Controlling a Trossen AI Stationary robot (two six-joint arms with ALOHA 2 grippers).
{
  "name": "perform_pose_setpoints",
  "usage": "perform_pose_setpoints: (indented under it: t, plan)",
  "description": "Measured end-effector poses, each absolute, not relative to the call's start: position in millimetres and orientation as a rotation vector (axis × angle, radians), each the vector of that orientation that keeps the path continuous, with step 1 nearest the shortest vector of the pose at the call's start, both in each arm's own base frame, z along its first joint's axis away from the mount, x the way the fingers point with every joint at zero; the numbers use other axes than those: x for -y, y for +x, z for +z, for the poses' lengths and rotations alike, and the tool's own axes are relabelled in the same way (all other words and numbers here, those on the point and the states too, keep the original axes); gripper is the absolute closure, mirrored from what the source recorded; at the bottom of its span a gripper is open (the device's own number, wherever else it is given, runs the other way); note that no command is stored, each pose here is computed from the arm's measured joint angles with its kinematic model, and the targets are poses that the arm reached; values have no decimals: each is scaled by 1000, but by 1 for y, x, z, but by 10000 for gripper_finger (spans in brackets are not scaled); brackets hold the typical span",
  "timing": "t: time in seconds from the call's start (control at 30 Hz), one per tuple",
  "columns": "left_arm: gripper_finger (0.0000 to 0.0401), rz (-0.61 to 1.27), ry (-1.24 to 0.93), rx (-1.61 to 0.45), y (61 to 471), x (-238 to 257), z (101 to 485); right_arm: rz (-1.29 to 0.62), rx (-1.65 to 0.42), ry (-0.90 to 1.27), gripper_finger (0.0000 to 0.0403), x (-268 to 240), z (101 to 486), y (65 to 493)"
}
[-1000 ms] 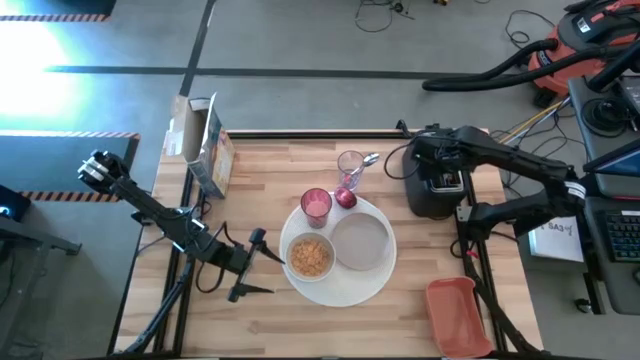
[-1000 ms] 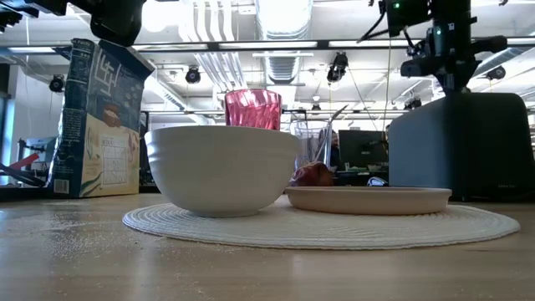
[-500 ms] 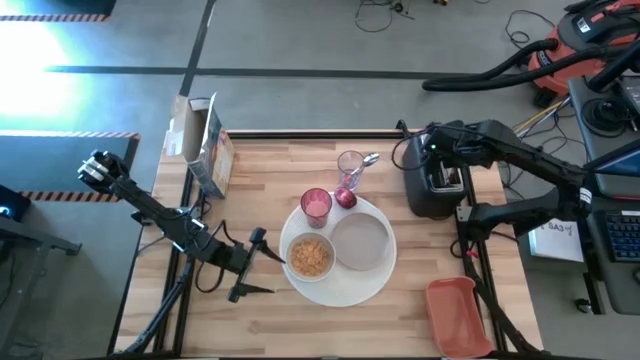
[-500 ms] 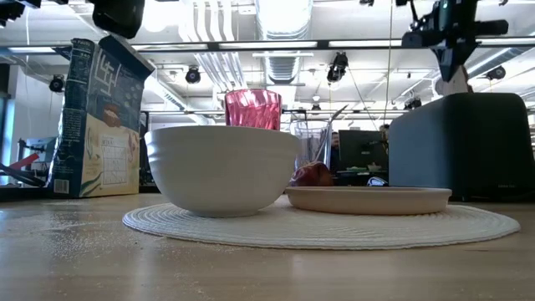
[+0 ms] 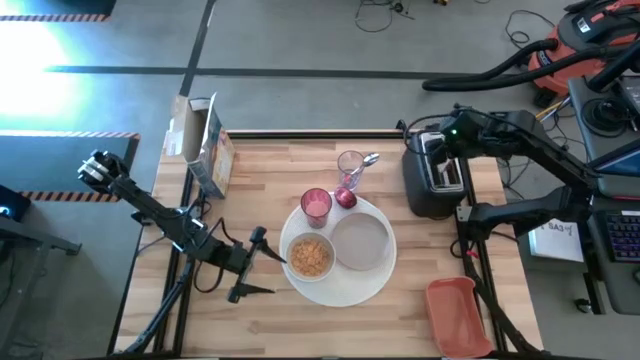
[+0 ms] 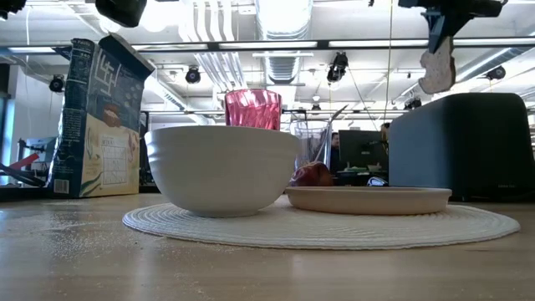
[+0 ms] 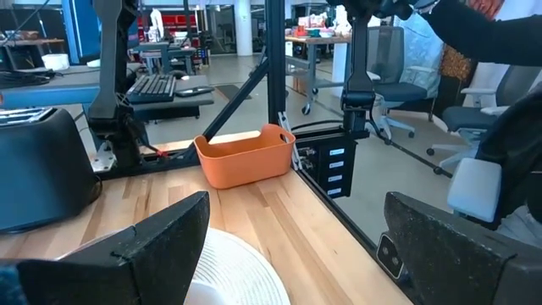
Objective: Arrange a breakfast setting
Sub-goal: Put the toast on the brown plate
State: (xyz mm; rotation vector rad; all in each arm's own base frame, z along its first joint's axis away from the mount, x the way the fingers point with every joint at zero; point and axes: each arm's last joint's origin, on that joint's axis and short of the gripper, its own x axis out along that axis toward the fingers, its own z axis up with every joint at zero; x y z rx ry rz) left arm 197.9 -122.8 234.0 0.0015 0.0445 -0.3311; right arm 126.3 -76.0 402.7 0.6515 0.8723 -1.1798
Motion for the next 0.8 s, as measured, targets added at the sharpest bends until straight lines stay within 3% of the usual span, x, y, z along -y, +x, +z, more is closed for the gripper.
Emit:
perform_pose_setpoints:
  t: [0.2,0.47,0.8]
  plan:
    - [64,-331,1,-44,198,123,234,-1009,-875,754,382,73,401,135]
    - [64,-331,-3,-34,199,123,238,-620,-797,752,382,57,384,178]
    - [64,-331,-3,-34,199,124,238,-358,-840,673,381,15,327,225]
